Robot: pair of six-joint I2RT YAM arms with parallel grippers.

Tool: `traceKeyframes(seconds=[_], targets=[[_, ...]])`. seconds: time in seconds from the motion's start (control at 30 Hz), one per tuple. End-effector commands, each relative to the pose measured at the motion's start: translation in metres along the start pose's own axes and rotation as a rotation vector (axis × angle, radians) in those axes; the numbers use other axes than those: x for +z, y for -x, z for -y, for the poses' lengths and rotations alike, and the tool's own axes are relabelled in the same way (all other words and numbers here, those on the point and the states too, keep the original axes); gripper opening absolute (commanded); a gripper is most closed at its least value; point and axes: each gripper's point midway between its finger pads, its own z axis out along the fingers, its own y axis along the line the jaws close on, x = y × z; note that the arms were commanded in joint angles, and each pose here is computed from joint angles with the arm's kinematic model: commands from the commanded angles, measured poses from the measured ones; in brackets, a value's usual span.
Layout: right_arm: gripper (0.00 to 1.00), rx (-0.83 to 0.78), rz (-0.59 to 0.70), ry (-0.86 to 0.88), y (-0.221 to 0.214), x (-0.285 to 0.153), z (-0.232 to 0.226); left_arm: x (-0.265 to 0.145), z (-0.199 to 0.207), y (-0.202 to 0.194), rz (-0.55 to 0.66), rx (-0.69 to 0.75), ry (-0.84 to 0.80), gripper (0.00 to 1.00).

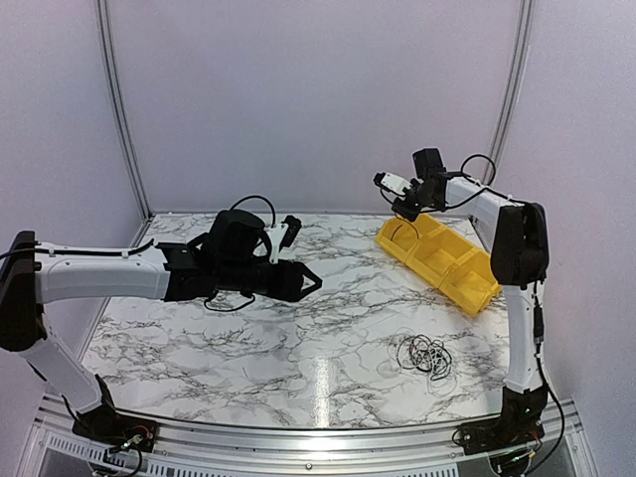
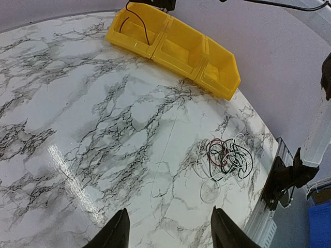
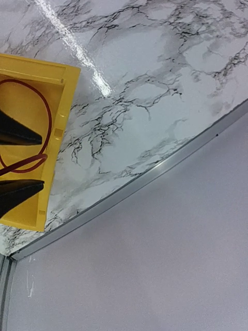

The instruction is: Untangle the cables

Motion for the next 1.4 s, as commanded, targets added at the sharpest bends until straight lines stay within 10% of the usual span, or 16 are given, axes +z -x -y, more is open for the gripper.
traceKeyframes(seconds=[0.0, 0.37, 0.77, 0.93, 1.37], targets=[[0.17, 0.030, -0.012, -0.062, -0.006, -0.002, 0.022, 0.002, 0.005, 0.010, 0.026, -0.002, -0.004, 0.56], [0.00, 0.052, -0.126, -0.027, -0.059, -0.011, 0.015, 0.009, 0.003, 0.004, 0.008, 0.010, -0.013, 0.56], [0.49, 0.090, 0.006, -0.094, -0.004, -0.111, 0.038, 0.015, 0.007, 0.004, -0.008, 0.026, -0.034, 0.56], [0.54, 0.069, 0.030, -0.024, -0.008, -0.159, 0.005, 0.016, 0.004, 0.001, -0.009, 0.019, -0.021, 0.57], [0.21, -0.139, -0.052, 0.591, -0.099, -0.226, -0.214, 0.029, -0.013, 0.009, -0.006, 0.004, 0.083, 0.57]])
